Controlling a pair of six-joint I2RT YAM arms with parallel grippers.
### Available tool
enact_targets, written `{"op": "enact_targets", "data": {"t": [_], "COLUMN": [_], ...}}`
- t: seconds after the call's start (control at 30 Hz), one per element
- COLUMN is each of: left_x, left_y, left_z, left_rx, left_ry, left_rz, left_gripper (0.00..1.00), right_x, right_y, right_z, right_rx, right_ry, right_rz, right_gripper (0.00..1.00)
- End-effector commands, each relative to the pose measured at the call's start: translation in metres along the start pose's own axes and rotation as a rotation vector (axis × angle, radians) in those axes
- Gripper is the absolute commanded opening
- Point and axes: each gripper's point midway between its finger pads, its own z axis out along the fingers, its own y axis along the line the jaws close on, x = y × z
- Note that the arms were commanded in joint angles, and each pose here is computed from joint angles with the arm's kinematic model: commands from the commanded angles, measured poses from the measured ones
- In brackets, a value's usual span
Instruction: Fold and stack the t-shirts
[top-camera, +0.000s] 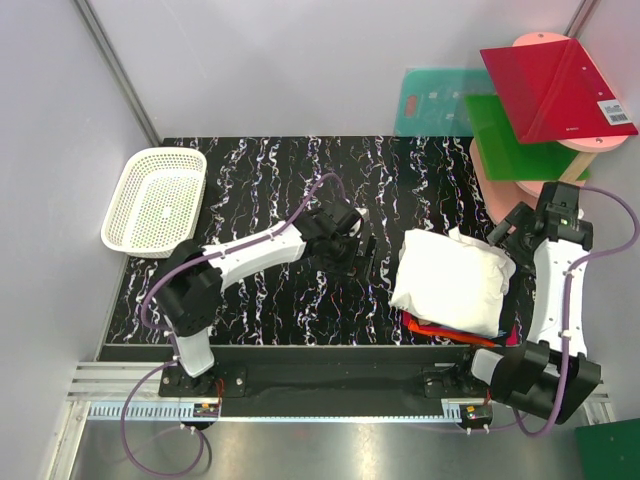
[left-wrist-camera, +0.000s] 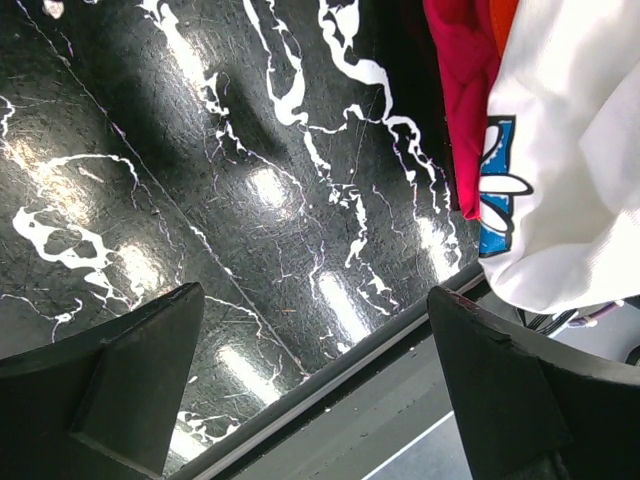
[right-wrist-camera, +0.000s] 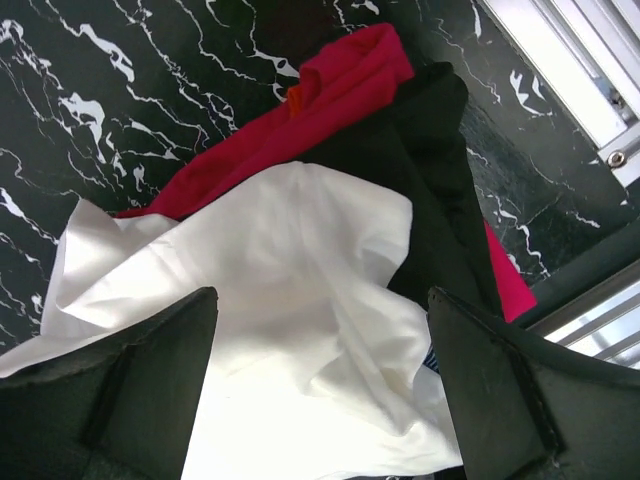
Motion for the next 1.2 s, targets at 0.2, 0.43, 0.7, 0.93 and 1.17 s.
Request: {"op": "enact_targets", "data": {"t": [0.2,0.43,0.7,0.93,1.17], "left_x": [-0.066,-0.076,-0.062,-0.056,-0.055], "left_y": [-0.039,-0.053,-0.051,-0.052,-0.055], "left_z": [-0.091,-0.114,-0.081,-0.08,-0.088], "left_rx": [0.103,0.149,0.167,0.183,0.201], "left_ry": [-0.381,-0.437,-0.326,-0.31,-0.326], "left_rz": [0.081,0.127,0.111,0.12,0.128], "left_gripper": [0.93,0.0,0.0,0.0,0.0], "right_x": [-0.041,-0.037,-0.013,0.0,-0.007], "right_y": [-0.006,-0.043,-0.045,-0.038,-0.061], "right_z": [-0.062,-0.066,-0.035,0.033,0.065], "right_rx": [-0.06,0.108,0.112,0.158,0.262], "right_ry": [-0.286,-0.368,-0.312,-0.095,-0.043], "right_rz": [0.093,0.185,0.336,0.366,0.314], "right_gripper": [0.91,0.83,0.21,0.18,0.09]}}
